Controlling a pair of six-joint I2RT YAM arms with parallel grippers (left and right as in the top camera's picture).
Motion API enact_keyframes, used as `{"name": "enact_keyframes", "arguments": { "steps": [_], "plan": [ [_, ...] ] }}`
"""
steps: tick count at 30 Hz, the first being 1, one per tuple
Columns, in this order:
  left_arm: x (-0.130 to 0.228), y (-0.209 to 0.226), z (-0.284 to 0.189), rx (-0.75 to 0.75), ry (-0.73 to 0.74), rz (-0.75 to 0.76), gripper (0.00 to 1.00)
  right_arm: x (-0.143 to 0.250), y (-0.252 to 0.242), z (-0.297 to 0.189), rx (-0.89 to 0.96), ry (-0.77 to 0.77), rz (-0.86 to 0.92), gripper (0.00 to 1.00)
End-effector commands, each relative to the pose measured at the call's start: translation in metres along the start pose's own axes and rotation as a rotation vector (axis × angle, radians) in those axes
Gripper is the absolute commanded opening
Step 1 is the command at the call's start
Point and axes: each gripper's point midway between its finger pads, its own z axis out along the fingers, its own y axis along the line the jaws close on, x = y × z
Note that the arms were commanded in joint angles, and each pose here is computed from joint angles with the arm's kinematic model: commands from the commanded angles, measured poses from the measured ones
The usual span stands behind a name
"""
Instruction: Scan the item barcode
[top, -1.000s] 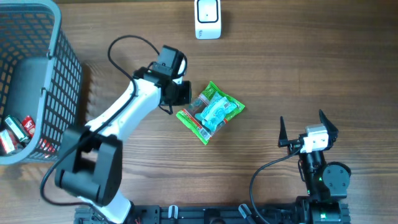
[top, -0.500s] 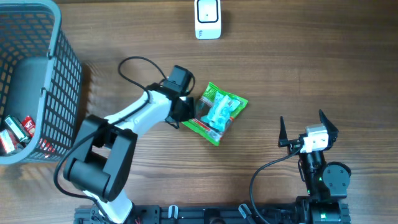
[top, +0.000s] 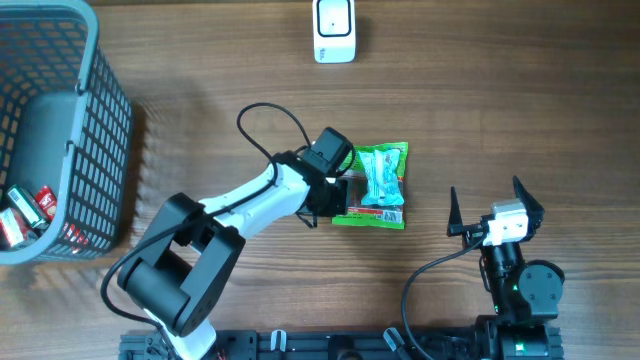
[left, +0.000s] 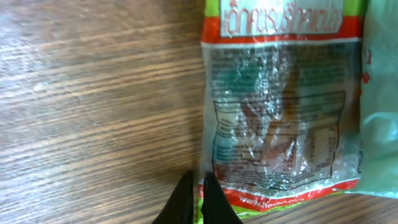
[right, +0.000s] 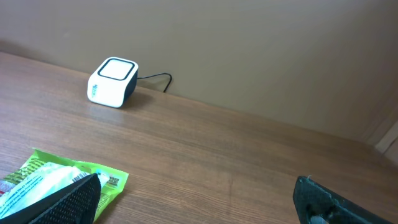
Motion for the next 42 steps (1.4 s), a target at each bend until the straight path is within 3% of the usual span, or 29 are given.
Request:
{"name": "enact_keyframes", "arguments": {
  "steps": [1,5,8,9,11,19,29,35,38,42],
  "plan": [
    [-0.022,0.009,-0.027,0.026,-0.067,-0.063,0.06,-0.001,0.001,0.000,-0.010,-0.007,-0.006,1.00],
    [-0.052,0.020,-0.080,0.067,-0.197,-0.114,0.12,-0.001,0.001,0.000,-0.010,-0.007,-0.005,1.00],
    [-0.070,0.041,-0.137,0.094,-0.331,-0.182,0.41,-0.001,0.001,0.000,-0.010,-0.007,-0.005,1.00],
    [-0.071,0.049,-0.154,0.098,-0.369,-0.205,0.56,-0.001,0.001,0.000,-0.010,-0.007,-0.005,1.00],
    [-0.071,0.067,-0.189,0.101,-0.447,-0.254,0.66,-0.001,0.001,0.000,-0.010,-0.007,-0.006,1.00],
    [-0.058,0.130,-0.304,0.084,-0.787,-0.410,0.71,-0.001,0.001,0.000,-0.010,-0.007,-0.006,1.00],
    [-0.048,0.173,-0.371,-0.009,-0.924,-0.515,0.67,-0.001,0.001,0.000,-0.010,-0.007,-0.006,1.00],
    [-0.042,0.226,-0.464,-0.320,-1.048,-0.660,0.70,-0.001,0.001,0.000,-0.010,-0.007,-0.005,0.99],
    [-0.032,0.272,-0.475,-0.499,-1.067,-0.788,0.73,-0.001,0.001,0.000,-0.010,-0.007,-0.006,1.00],
    [-0.013,0.328,-0.465,-0.692,-0.976,-0.938,0.80,-0.001,0.001,0.000,-0.010,-0.007,-0.005,1.00]
  ]
}}
